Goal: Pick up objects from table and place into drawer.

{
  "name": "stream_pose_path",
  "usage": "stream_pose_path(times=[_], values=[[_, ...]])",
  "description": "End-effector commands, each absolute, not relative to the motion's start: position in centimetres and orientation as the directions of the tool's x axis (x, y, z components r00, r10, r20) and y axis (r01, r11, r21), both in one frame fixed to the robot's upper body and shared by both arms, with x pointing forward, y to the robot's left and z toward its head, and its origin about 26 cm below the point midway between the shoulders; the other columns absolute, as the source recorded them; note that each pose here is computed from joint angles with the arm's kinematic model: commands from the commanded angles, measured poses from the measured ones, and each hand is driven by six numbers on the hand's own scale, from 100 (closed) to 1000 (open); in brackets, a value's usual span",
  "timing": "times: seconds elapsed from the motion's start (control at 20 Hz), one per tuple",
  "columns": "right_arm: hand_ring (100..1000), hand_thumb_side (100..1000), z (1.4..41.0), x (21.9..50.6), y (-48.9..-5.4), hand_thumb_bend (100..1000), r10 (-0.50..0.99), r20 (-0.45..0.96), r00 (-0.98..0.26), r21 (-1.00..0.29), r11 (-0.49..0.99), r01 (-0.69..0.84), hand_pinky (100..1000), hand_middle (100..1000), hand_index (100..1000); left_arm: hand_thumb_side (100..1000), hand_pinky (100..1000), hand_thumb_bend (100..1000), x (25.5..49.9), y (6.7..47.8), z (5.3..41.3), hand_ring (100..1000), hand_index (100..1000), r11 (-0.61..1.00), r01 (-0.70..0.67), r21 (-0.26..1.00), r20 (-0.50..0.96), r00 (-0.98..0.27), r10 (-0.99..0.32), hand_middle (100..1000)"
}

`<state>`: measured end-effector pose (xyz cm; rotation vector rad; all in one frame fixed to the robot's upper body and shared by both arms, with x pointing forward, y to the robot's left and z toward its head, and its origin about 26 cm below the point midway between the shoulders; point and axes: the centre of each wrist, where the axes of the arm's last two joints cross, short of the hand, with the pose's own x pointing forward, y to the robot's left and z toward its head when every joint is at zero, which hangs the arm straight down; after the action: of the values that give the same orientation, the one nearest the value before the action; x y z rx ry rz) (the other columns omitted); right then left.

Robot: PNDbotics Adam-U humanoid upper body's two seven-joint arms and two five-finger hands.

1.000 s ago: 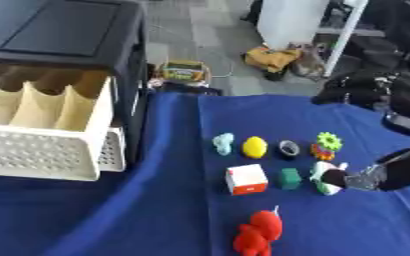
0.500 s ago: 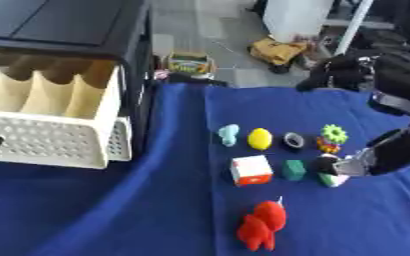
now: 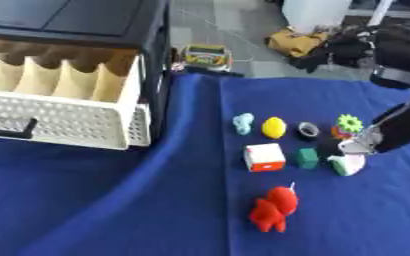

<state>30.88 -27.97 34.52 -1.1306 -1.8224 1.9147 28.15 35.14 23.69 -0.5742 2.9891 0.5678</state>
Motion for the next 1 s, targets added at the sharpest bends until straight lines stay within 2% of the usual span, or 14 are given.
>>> stream_pose_path(times=[0.05, 0.35, 0.6, 1.0], values=[[836, 543, 34.9, 31.9, -28.2, 590, 0.669, -0.346, -0.658, -0.936, -0.200, 0.289, 810, 725, 915, 613, 579, 100, 27.8, 35.4, 24.5, 668, 894, 0.904, -0.317, 0.286, -0.173, -0.945, -0.276, 735], [836, 537, 34.3, 34.2, -28.1, 599, 0.677, -0.324, -0.661, -0.946, -0.216, 0.243, 809, 724, 927, 613, 577, 100, 27.7, 35.7, 24.6, 667, 892, 0.915, -0.270, 0.298, -0.139, -0.961, -0.239, 735], [835, 514, 33.6, 36.0, -28.1, 619, 0.686, -0.317, -0.655, -0.949, -0.238, 0.209, 809, 725, 903, 610, 575, 100, 27.6, 35.9, 24.7, 666, 891, 0.919, -0.238, 0.313, -0.119, -0.970, -0.211, 736], [827, 467, 32.3, 38.0, -28.0, 651, 0.684, -0.316, -0.658, -0.946, -0.284, 0.158, 803, 661, 839, 604, 574, 100, 27.5, 36.3, 24.9, 664, 888, 0.919, -0.201, 0.338, -0.105, -0.979, -0.175, 737]])
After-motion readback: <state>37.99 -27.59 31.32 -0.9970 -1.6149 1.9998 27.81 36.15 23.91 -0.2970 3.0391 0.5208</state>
